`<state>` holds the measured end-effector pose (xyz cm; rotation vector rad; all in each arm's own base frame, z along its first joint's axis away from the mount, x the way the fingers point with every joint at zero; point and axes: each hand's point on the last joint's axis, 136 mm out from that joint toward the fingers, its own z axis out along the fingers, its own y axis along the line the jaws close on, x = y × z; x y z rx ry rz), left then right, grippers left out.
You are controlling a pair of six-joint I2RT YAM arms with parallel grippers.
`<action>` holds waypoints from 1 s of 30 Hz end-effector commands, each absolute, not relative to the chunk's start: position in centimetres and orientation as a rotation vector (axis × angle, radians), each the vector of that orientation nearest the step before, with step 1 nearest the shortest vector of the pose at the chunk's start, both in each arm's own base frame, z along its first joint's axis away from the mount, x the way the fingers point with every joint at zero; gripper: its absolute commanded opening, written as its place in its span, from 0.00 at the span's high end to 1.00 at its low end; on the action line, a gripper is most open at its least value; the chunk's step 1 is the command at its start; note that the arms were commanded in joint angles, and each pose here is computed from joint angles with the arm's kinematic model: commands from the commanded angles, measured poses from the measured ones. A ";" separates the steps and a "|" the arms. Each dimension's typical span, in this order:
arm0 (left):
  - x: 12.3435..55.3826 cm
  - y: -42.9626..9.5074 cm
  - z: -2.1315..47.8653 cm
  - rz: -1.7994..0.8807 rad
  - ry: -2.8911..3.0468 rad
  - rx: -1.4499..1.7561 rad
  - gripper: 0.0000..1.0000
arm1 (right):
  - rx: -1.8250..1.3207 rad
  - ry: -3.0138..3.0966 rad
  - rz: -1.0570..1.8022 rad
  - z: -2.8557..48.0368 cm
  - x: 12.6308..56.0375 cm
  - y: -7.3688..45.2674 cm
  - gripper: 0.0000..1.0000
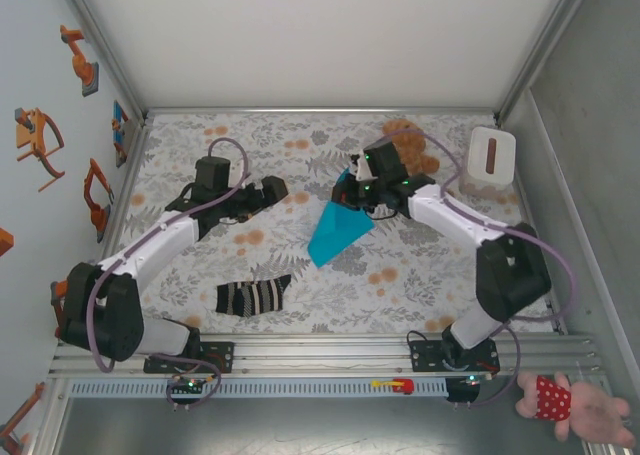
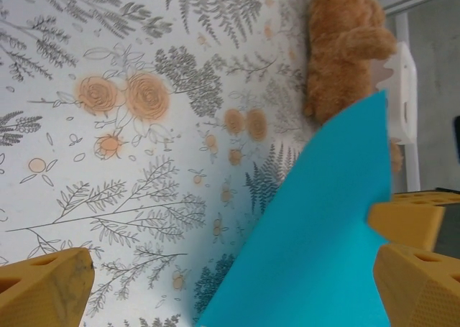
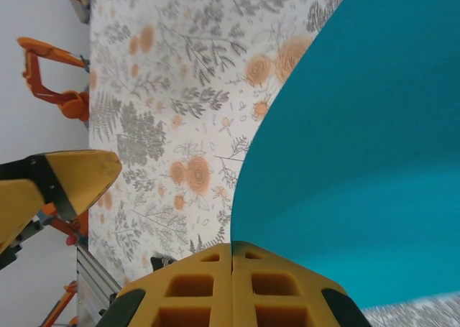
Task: Fold a paper plane with a square sheet of paper (pick it up from the middle)
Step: First fold in half a square sheet of paper at the center of the table.
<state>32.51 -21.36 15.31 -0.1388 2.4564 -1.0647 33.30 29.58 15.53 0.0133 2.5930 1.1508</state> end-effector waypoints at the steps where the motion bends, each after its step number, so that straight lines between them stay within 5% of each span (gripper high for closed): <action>1: 32.1 -21.8 13.4 -1.073 2.497 -0.137 0.01 | 0.053 2.524 1.287 15.3 34.2 31.7 1.00; 17: 30.2 -27.2 6.4 -1.108 2.727 -0.224 0.16 | 0.193 2.634 1.220 7.8 32.3 29.9 1.00; 30: 32.4 -20.2 6.7 -0.943 2.621 -0.531 0.15 | -0.142 2.527 1.403 13.2 30.9 35.1 1.00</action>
